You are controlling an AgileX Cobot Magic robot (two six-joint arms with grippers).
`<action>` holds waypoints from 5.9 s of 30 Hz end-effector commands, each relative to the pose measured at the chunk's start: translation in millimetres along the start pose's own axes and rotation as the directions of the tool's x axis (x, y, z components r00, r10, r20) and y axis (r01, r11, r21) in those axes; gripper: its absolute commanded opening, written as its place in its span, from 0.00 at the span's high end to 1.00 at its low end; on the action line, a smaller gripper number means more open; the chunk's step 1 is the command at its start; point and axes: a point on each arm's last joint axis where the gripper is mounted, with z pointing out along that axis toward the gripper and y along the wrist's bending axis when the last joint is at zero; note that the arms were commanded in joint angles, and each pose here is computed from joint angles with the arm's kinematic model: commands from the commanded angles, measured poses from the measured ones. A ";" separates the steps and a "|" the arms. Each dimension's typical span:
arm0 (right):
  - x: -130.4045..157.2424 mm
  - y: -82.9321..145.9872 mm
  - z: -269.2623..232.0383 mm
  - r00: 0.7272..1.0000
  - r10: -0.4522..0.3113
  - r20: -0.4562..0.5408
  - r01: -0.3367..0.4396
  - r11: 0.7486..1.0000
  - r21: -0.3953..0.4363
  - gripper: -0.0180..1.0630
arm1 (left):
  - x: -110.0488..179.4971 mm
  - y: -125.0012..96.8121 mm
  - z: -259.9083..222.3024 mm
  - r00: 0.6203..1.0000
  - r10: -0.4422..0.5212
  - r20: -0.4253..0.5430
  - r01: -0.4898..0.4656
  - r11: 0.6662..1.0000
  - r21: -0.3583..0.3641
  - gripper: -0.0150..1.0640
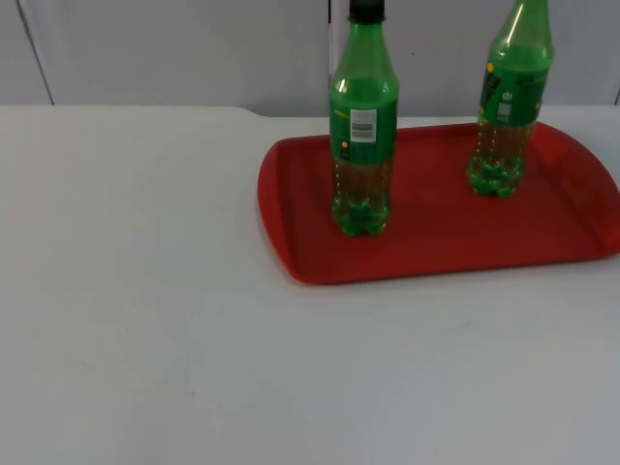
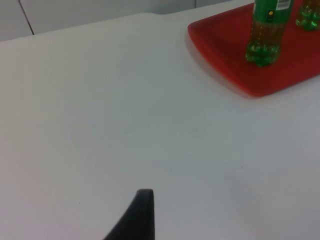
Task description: Place the bottle upright on the tray.
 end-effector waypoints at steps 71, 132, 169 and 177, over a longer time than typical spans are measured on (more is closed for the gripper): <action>205.6 31.9 -140.9 1.000 0.018 -0.022 -0.018 0.999 -0.032 0.01 | 1.2 0.4 0.5 1.000 0.001 -0.001 -0.001 1.000 0.002 0.01; 205.6 31.2 -140.7 0.998 0.051 -0.023 -0.049 0.996 0.080 0.01 | 1.5 3.8 0.5 0.999 -0.038 -0.003 0.038 0.999 -0.036 0.01; 205.6 31.0 -140.7 0.999 0.048 -0.023 -0.046 0.996 0.080 0.01 | 1.6 8.5 0.2 1.000 -0.011 -0.005 0.010 0.996 -0.089 0.01; 205.6 31.0 -140.7 0.999 0.048 -0.023 -0.046 0.996 0.080 0.01 | 1.6 8.5 0.1 1.000 -0.023 -0.005 0.022 0.993 -0.116 0.01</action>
